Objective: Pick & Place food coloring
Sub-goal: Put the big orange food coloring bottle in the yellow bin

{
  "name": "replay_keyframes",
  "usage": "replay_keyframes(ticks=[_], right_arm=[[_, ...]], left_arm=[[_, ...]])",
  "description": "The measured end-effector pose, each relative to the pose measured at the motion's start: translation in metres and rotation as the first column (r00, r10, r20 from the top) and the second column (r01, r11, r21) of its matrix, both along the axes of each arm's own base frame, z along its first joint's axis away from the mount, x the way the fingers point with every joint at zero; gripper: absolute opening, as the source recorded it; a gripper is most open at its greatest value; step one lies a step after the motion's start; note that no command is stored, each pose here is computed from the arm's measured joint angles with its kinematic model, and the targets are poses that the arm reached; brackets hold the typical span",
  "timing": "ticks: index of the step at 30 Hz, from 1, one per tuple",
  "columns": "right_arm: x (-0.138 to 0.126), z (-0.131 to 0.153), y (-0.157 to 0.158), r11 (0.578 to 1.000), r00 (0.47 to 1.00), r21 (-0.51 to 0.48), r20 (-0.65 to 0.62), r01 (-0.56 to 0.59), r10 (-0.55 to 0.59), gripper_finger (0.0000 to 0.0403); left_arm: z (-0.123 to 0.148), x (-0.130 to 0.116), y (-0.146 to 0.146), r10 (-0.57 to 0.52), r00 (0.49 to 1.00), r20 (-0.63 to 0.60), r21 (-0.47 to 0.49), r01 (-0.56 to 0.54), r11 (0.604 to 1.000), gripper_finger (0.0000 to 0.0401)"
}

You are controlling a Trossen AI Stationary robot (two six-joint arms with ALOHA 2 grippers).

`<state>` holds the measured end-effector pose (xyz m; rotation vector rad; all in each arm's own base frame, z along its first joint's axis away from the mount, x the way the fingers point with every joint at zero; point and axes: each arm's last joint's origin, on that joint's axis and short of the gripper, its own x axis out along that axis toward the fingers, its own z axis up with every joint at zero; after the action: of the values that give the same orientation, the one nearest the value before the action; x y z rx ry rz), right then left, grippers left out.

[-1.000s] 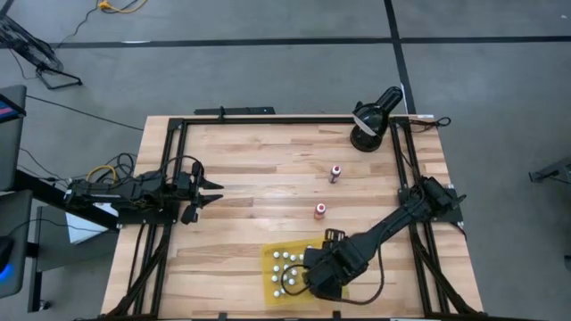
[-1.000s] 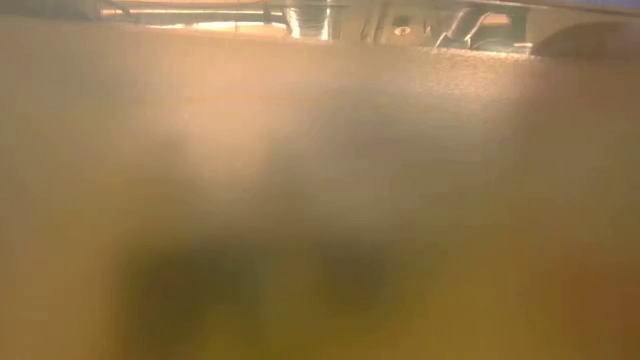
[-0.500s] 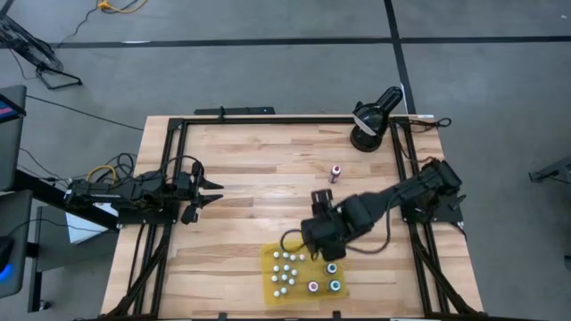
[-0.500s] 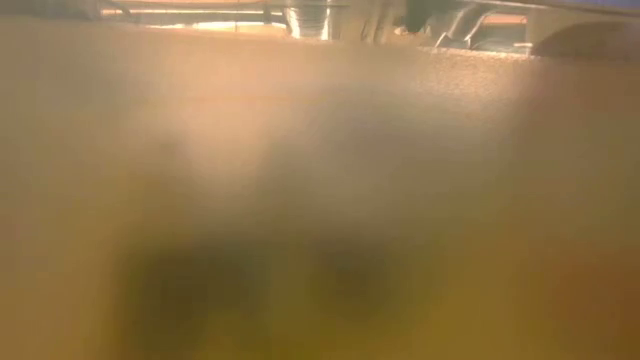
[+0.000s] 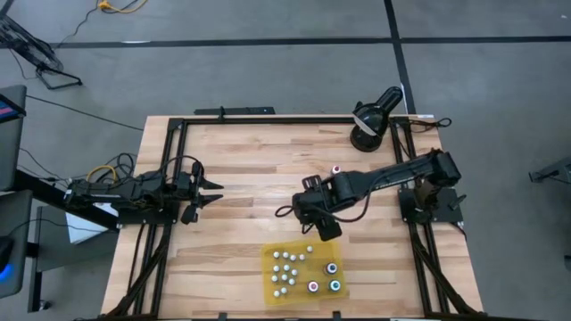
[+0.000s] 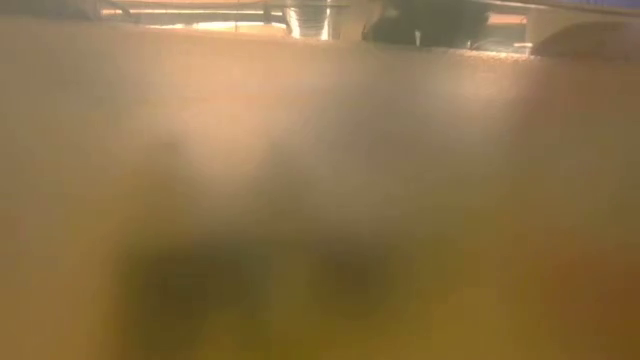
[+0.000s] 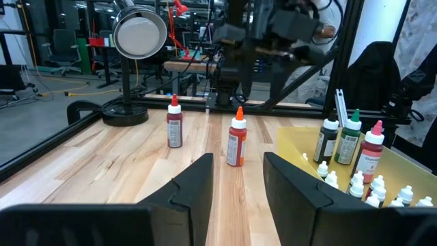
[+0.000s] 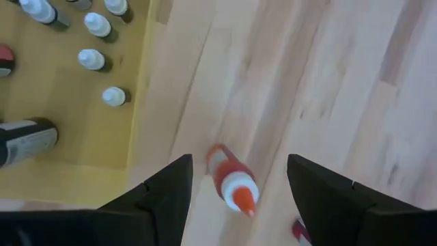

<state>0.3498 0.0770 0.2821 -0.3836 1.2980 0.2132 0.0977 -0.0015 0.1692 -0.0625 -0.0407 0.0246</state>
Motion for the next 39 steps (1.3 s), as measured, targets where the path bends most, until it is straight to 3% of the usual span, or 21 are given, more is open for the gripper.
replay_keyframes(ticks=[13, 27, 31, 37, 39], right_arm=[[-0.005, -0.059, -0.028, 0.997, 0.994, -0.010, -0.074, 0.075, -0.076, 0.0231], [-0.013, -0.088, -0.034, 0.996, 0.991, 0.020, -0.105, 0.087, -0.084, 0.0228], [-0.014, -0.089, -0.034, 0.996, 0.990, 0.019, -0.109, 0.087, -0.085, 0.0206], [-0.014, -0.088, -0.034, 0.996, 0.989, 0.018, -0.117, 0.088, -0.086, 0.0134], [-0.015, -0.088, -0.034, 0.996, 0.989, 0.017, -0.122, 0.088, -0.086, 0.0130]], left_arm=[[0.000, 0.000, 0.000, 0.000, 1.000, 0.000, 0.000, 0.000, 1.000, 0.0121], [0.000, 0.000, 0.000, 0.000, 1.000, 0.000, 0.000, 0.000, 1.000, 0.0121], [0.000, 0.000, 0.000, 0.000, 1.000, 0.000, 0.000, 0.000, 1.000, 0.0121], [0.000, 0.000, 0.000, 0.000, 1.000, 0.000, 0.000, 0.000, 1.000, 0.0121], [0.000, 0.000, 0.000, 0.000, 1.000, 0.000, 0.000, 0.000, 1.000, 0.0121]])
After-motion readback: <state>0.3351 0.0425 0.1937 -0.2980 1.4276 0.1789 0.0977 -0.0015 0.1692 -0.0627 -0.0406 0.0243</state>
